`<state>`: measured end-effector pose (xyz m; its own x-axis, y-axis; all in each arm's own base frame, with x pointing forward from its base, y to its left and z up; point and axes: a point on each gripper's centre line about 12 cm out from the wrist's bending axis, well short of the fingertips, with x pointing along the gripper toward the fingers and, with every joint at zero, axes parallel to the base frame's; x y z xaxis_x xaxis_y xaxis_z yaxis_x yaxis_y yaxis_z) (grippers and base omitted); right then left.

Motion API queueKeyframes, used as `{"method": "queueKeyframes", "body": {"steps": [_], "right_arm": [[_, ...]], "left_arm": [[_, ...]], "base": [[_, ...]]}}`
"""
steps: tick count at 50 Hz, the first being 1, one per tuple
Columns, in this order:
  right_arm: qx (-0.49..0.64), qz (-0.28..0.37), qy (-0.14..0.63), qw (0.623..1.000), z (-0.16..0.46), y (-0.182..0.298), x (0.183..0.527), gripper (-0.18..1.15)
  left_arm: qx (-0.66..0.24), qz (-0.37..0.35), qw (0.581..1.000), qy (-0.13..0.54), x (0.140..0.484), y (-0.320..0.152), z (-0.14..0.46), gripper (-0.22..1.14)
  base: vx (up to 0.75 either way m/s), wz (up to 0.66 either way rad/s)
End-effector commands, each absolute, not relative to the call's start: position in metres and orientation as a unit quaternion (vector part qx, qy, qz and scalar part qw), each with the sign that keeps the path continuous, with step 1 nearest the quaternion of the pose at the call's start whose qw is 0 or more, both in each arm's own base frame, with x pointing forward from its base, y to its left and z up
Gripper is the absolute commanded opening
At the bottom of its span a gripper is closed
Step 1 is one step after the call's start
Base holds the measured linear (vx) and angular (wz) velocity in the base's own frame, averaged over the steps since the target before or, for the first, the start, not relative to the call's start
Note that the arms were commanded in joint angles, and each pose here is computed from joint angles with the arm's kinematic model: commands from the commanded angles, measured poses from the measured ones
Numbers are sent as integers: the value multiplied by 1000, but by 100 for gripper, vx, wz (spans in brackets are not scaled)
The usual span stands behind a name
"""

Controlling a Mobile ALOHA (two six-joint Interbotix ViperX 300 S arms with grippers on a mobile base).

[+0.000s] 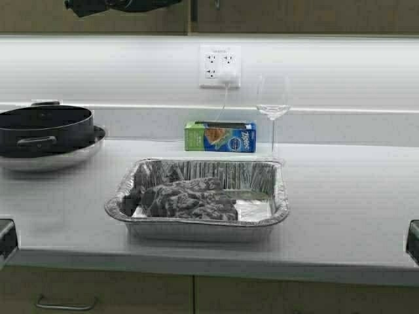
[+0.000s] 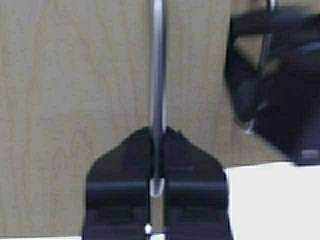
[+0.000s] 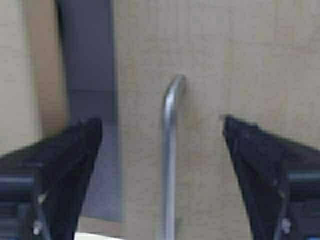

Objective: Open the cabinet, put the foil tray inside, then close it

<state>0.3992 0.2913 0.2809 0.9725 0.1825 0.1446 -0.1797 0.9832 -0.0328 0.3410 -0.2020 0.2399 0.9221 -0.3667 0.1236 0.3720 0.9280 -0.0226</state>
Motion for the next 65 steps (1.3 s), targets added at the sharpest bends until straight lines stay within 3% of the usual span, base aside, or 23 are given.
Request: {"method": "queueKeyframes", "body": {"steps": [1, 7, 11, 14, 21, 23, 31, 41, 53, 65], "right_arm": [[-10, 70, -90, 993, 296, 279, 411, 102], [-5, 59, -95, 994, 301, 274, 417, 99], [-3, 56, -94, 994, 301, 273, 417, 86], [3, 50, -93, 994, 302, 272, 417, 67], [10, 39, -92, 995, 305, 265, 410, -2], [9, 40, -92, 995, 306, 263, 407, -11], [12, 46, -96, 994, 317, 256, 390, 13], [11, 76, -98, 992, 334, 250, 342, 7], [16, 132, -18, 991, 324, 215, 290, 7], [18, 161, 19, 987, 308, 170, 249, 7]], "left_arm": [[-33, -198, 977, -70, 334, -206, 251, 3], [-33, -198, 977, -73, 334, -207, 253, 3], [-34, -197, 977, -74, 333, -206, 253, 3], [-33, -197, 977, -72, 333, -206, 252, 3], [-32, -198, 977, -70, 332, -205, 250, 3], [-32, -198, 977, -68, 331, -204, 249, 3], [-32, -198, 977, -68, 322, -199, 249, 3], [-28, -203, 977, -59, 292, -181, 248, 3], [-21, -197, 980, -34, 256, -149, 249, 3], [16, -164, 986, -8, 242, -106, 270, 3]], "base": [[0, 0], [0, 0], [-1, -2], [-1, 0], [0, 0], [-1, 2], [0, 2], [0, 2], [-1, 1], [-6, 0]]}}
